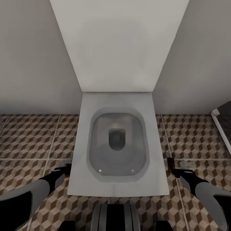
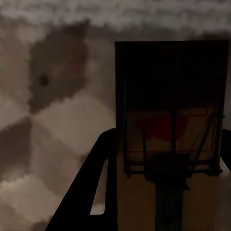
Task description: Take the four mousetraps from the cabinet in the bathroom and place them on the bathroom floor. Make sure all four end up on the same floor surface, and ensure that at least two of them are either under or directly next to the same bathroom sink.
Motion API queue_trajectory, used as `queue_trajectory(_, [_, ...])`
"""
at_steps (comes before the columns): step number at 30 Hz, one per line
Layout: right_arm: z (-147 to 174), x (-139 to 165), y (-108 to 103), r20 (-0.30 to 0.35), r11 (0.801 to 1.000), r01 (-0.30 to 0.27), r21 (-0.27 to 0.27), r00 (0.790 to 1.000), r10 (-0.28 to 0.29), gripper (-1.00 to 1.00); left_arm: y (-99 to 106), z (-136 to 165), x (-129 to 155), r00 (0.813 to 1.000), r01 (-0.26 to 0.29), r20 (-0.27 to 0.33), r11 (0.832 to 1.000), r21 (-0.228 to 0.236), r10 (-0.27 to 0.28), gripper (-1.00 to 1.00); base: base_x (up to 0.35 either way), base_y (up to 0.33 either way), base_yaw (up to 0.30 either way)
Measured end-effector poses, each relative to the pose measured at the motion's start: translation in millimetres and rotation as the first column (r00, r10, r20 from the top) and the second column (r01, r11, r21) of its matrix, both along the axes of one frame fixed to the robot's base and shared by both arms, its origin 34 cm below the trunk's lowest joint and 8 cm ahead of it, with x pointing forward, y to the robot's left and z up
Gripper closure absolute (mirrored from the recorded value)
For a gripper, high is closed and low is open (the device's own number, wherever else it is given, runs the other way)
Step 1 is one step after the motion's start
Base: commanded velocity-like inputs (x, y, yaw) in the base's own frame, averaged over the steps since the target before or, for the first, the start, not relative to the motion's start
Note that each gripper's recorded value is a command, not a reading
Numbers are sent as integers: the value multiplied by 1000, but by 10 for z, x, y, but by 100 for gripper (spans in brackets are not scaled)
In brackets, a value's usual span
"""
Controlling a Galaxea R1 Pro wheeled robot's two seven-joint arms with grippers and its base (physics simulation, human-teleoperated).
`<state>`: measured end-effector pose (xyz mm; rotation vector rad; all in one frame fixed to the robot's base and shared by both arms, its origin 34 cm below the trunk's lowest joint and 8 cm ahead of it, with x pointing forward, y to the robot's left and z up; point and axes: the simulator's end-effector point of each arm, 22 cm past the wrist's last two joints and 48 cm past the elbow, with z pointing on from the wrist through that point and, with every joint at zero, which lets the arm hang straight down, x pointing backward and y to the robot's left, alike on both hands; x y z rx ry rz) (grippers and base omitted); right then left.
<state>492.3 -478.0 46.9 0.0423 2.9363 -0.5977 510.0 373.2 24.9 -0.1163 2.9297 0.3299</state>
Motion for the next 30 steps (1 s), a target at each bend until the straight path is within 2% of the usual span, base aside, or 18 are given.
queue_trajectory(15, [1,-1,-1,0,1000,0,0,1000,0,-100,12,3,1,1000,4,-1,1000,1,-4,100,0,0,0])
queue_trajectory(17, [-19,-25,2,-5,1000,0,0,1000,0,-100,-8,-18,-4,1000,-7,8,1000,-16,7,100,0,0,0])
queue_trajectory(30, [-63,-67,-1,-15,1000,0,-1,1000,0,-100,1,-55,-5,1000,5,15,1000,-8,-4,100,0,0,0])
